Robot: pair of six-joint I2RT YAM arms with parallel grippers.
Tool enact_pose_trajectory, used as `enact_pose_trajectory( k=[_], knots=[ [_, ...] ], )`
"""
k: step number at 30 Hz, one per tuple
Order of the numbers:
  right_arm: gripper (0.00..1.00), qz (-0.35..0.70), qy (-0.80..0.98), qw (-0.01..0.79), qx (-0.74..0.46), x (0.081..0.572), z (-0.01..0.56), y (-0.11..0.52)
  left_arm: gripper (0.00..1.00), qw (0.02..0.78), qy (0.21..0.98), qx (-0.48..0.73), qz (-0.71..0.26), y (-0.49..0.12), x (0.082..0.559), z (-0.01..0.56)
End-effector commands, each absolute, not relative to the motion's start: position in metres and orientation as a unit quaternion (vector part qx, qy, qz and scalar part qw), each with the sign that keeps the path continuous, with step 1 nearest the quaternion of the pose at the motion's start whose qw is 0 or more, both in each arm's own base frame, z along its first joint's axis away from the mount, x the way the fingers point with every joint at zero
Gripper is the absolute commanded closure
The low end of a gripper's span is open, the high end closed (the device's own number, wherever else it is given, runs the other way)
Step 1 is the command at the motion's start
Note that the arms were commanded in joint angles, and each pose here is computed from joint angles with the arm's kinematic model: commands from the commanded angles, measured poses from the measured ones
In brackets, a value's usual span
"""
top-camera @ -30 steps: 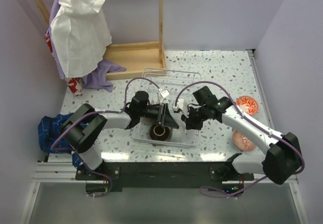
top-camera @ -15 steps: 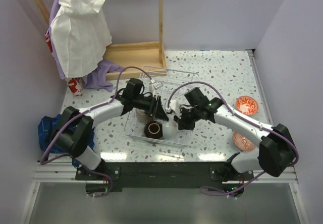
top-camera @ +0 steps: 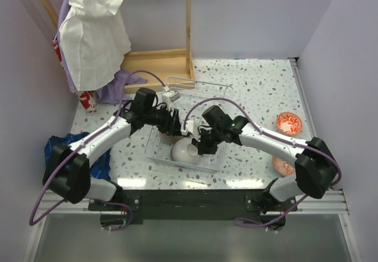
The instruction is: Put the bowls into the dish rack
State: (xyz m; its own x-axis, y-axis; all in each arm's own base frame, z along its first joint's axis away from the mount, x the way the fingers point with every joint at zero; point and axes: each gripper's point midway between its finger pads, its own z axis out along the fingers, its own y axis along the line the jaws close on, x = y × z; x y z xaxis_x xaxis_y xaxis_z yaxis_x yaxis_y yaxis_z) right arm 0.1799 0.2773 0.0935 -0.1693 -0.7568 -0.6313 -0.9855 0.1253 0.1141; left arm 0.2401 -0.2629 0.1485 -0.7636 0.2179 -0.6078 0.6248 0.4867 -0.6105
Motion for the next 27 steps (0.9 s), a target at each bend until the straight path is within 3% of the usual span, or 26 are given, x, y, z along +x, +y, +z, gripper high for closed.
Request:
enact_pose_trajectory(
  k=[1,8,22,27],
  knots=[
    [0.95,0.260,0.707,0.261,-0.604,0.200,0.112,0.298,0.44,0.294,0.866,0.223,-0.337,-0.217,0.271,0.150],
    [0.94,0.257,0.702,0.265,-0.609,0.207,0.117,0.314,0.48,0.356,0.894,0.187,-0.200,-0.152,0.294,0.143],
    [0.94,0.261,0.679,0.261,-0.635,0.200,0.134,0.344,0.49,0.389,0.883,0.178,-0.194,-0.142,0.289,0.157],
    [0.94,0.215,0.702,0.280,-0.619,0.218,0.155,0.318,0.48,0.425,0.866,0.187,-0.186,-0.142,0.300,0.180]
  ],
)
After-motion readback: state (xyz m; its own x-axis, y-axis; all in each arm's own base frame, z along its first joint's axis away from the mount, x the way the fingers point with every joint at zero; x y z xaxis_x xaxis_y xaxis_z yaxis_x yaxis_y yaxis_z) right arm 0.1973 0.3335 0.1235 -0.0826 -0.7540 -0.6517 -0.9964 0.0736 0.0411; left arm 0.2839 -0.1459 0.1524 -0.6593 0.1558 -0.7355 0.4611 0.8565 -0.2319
